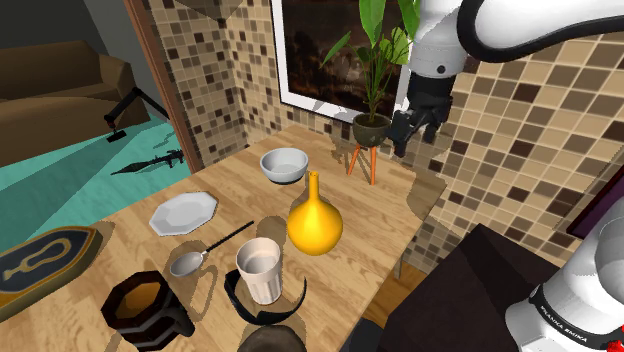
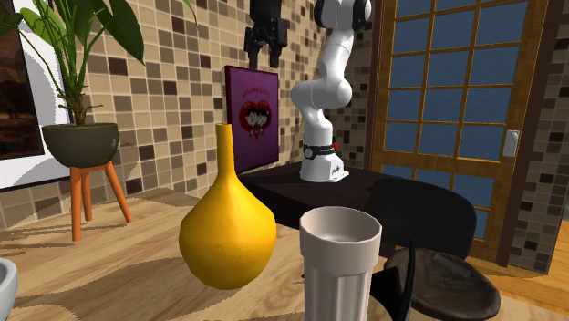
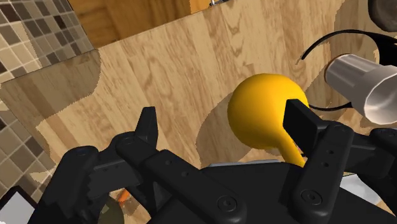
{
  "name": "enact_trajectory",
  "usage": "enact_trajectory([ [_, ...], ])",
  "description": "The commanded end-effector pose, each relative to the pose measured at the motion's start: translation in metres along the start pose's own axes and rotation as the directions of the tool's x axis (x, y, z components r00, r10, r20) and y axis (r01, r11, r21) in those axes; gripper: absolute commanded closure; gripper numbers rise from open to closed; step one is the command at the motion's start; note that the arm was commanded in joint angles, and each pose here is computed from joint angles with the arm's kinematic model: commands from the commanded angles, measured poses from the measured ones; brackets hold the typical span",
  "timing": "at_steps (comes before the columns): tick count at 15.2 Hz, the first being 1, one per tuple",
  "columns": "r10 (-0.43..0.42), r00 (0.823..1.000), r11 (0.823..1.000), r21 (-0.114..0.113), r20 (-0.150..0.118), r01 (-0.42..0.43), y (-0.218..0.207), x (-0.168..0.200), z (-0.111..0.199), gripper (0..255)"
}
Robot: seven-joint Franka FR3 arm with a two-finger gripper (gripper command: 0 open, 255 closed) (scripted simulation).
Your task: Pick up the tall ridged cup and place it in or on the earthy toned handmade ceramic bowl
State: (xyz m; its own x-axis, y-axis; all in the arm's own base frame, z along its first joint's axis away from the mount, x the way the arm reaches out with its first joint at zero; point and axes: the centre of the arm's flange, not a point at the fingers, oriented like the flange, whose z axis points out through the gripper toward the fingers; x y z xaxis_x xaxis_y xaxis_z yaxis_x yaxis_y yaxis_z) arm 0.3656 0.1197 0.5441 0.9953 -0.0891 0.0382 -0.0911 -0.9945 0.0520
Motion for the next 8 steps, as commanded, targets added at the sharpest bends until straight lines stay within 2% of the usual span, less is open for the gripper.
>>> enact_trajectory([
  [1, 0.004, 1.000, 1.000, 0.000, 0.003, -0.004, -0.025, 0.006, 0.012, 0],
  [8, 0.016, 1.000, 1.000, -0.003, 0.016, -0.016, -0.107, 0.030, 0.049, 0],
])
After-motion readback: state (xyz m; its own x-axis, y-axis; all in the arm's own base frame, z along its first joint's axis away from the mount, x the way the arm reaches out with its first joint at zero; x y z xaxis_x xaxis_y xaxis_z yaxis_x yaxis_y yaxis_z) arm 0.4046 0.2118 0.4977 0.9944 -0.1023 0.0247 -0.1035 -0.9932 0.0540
